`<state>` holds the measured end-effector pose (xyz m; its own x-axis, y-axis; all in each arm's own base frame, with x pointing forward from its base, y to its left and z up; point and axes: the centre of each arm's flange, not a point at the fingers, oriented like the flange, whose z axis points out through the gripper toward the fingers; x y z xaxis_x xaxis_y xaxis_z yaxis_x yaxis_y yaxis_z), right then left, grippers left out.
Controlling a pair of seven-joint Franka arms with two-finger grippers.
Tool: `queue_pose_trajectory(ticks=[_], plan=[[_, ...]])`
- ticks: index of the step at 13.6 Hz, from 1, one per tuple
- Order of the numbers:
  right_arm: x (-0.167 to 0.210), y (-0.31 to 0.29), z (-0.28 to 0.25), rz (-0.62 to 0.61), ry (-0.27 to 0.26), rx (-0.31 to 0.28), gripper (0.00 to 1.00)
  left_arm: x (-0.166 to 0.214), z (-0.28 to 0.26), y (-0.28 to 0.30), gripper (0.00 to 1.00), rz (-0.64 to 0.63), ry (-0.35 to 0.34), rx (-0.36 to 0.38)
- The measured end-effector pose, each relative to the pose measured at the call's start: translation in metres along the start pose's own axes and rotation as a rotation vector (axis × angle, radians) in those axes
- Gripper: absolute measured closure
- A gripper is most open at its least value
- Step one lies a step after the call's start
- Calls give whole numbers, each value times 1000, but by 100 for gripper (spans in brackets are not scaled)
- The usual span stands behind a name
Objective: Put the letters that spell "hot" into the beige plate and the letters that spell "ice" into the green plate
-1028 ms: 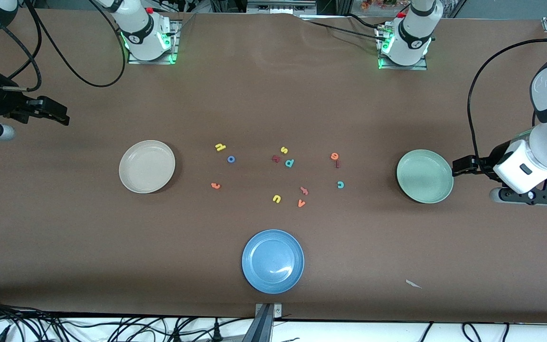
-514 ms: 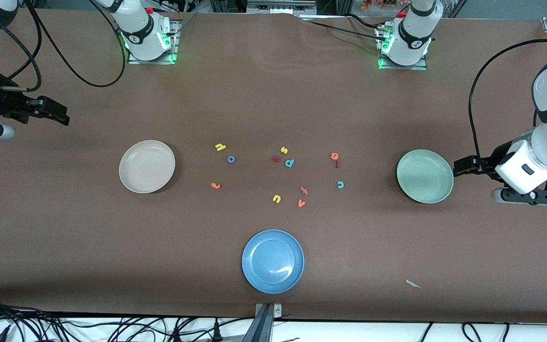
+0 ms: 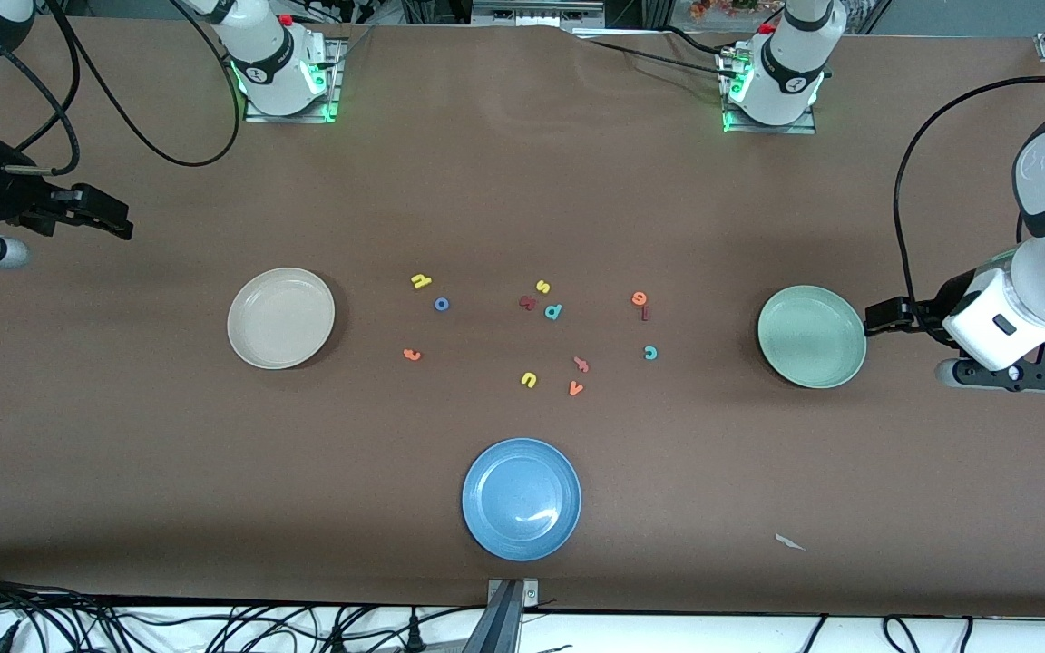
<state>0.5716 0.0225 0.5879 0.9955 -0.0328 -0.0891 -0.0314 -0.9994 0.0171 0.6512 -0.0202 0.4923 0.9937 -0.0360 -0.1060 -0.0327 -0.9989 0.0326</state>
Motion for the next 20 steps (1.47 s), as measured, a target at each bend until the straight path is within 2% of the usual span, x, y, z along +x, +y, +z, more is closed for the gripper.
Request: queue_pose_trajectory(ticks=[20], plan=[[0, 0, 0, 0, -1, 0, 0, 0, 4, -3, 0, -5, -7, 0]])
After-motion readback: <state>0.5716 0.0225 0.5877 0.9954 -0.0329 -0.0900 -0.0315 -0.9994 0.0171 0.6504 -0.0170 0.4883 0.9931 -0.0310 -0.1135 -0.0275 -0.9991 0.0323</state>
